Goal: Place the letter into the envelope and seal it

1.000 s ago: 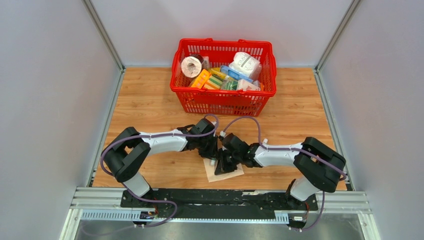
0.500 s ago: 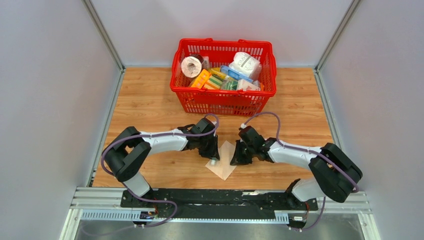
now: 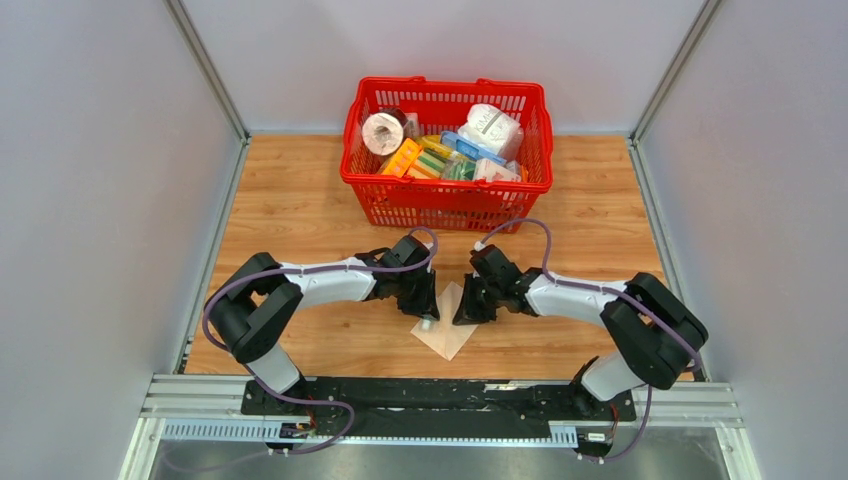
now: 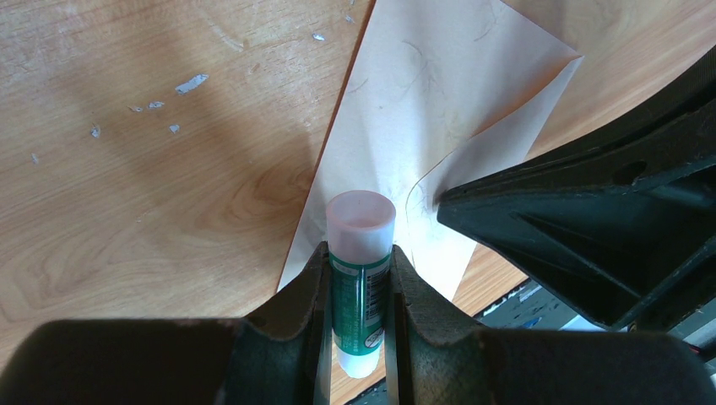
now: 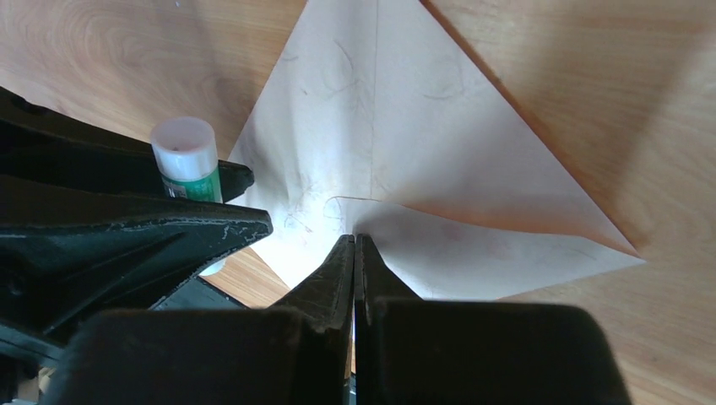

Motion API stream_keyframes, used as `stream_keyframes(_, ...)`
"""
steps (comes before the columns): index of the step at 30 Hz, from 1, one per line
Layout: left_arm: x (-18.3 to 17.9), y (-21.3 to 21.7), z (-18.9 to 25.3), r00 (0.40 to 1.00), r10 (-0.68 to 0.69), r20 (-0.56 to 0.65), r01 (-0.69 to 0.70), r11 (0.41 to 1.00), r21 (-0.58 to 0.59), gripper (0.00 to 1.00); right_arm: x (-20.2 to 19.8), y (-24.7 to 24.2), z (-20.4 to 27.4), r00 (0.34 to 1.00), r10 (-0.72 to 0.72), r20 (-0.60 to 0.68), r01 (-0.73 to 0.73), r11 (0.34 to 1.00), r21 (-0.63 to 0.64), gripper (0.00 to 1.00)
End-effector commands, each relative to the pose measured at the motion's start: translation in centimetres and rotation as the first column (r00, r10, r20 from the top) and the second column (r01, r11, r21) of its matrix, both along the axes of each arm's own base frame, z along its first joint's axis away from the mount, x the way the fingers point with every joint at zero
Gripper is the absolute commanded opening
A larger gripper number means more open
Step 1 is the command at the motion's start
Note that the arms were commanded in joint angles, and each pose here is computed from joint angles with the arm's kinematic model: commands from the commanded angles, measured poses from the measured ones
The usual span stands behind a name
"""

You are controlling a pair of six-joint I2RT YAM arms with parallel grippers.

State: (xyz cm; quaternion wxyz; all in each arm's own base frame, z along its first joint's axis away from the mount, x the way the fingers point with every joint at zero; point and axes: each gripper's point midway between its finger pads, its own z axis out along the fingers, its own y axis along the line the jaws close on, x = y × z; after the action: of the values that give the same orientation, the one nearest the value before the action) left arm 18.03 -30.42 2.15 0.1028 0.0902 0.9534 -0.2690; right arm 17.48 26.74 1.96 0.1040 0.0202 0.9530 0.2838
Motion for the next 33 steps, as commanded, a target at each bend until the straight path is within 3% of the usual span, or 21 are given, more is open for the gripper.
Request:
stream_keyframes(1, -0.7, 2.3, -3.0, 1.0, 0.002, -0.021, 0.0, 0.992, 0.125, 0.0, 2.0, 0.7, 0.1, 0.999, -0.032, 0.044, 0.032, 0.999, 0.009, 0.0)
stream_keyframes(14, -0.8, 2.4, -3.2, 1.0, 0.0, -0.023, 0.003, 0.992, 0.123, 0.0, 3.6, -2.6, -0.9, 0.987, -0.154, 0.033, 0.155, 0.988, -0.012, 0.0)
stream_keyframes(33, -1.0, 2.1, -3.5, 0.999, -0.007, -0.04, 0.012, 0.993, 0.114, 0.0, 5.2, 0.1, 1.3, 0.986, -0.159, 0.051, 0.154, 0.983, 0.099, 0.0)
